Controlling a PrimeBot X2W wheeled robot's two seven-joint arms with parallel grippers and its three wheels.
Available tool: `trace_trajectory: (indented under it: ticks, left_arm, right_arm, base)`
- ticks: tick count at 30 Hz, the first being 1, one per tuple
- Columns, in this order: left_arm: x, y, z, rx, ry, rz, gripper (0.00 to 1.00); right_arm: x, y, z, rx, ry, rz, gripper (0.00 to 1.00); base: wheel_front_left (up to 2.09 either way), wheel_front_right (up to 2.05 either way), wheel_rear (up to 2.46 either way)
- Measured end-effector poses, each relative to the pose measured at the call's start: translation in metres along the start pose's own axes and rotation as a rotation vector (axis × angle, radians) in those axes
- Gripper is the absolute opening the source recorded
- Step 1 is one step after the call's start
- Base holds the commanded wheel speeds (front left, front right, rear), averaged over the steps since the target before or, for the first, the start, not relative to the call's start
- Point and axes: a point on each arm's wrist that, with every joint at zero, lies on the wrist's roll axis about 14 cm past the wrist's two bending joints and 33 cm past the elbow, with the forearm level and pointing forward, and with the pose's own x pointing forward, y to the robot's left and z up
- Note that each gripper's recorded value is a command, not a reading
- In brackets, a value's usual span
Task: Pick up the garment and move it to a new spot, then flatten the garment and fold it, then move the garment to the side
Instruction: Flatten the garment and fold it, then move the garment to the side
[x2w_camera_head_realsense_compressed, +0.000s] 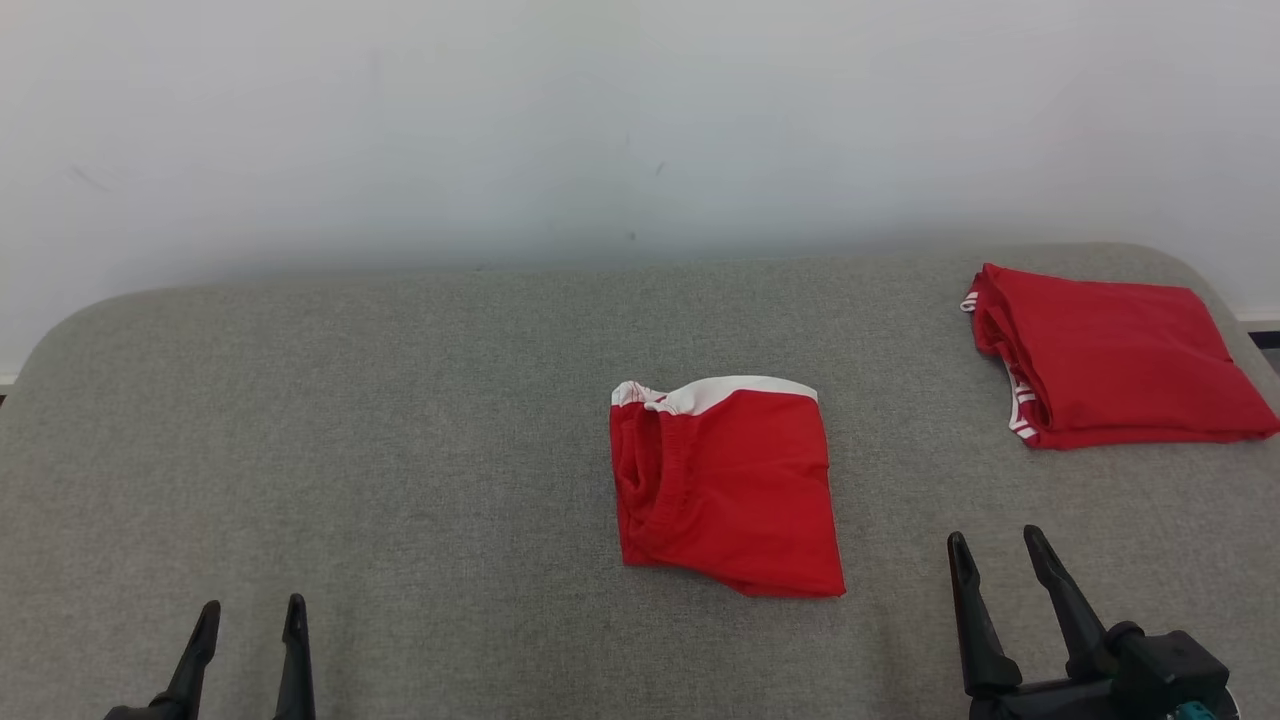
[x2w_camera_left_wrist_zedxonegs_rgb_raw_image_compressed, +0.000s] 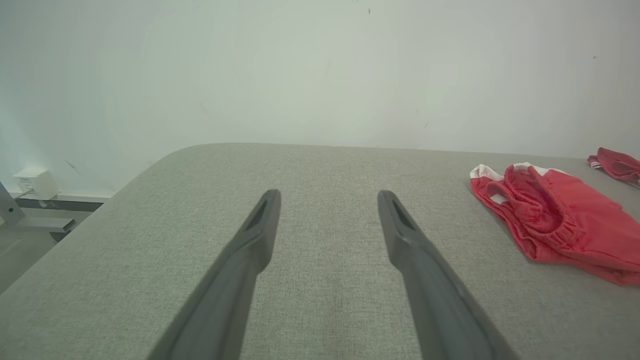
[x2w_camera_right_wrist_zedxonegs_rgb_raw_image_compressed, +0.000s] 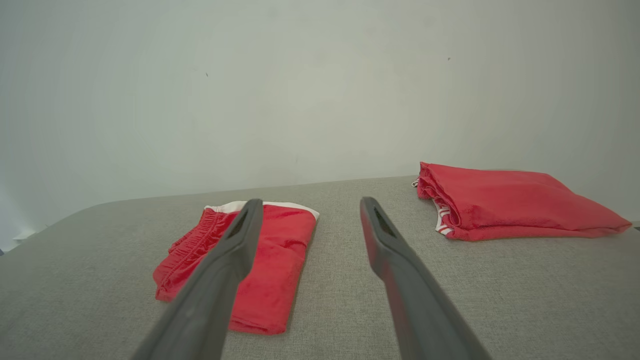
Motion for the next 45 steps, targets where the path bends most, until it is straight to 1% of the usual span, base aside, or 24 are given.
trace_trajectory:
  ticks: [16,31,35,40,42,45]
  left_arm:
    - [-0.003,0.009,0.002,-0.001,-0.005,0.027,1.00]
    - [-0.003,0.010,0.001,-0.003,-0.003,0.037,1.00]
    - [-0.003,0.012,-0.001,-0.004,0.004,0.044,1.00]
    - [0.001,0.007,-0.006,-0.010,0.016,0.040,1.00]
    - [0.004,0.007,-0.007,-0.014,0.018,0.041,1.00]
    - [0.006,0.009,-0.010,-0.019,0.027,0.052,1.00]
  right_arm:
    - [0.002,0.007,-0.005,-0.002,0.029,0.009,1.00]
    - [0.001,0.005,-0.014,-0.005,0.054,0.006,1.00]
    - [0.016,0.010,-0.008,-0.026,0.040,0.042,1.00]
    - [0.048,0.015,-0.001,-0.059,0.036,0.087,1.00]
    - [0.062,0.018,-0.001,-0.076,0.042,0.108,1.00]
    - [0.080,0.019,-0.010,-0.101,0.089,0.124,1.00]
  base:
    - [0.00,0.00,0.00]
    - [0.00,0.00,0.00]
    - [0.00,0.00,0.00]
    - [0.00,0.00,0.00]
    - [0.00,0.00,0.00]
    - [0.00,0.00,0.00]
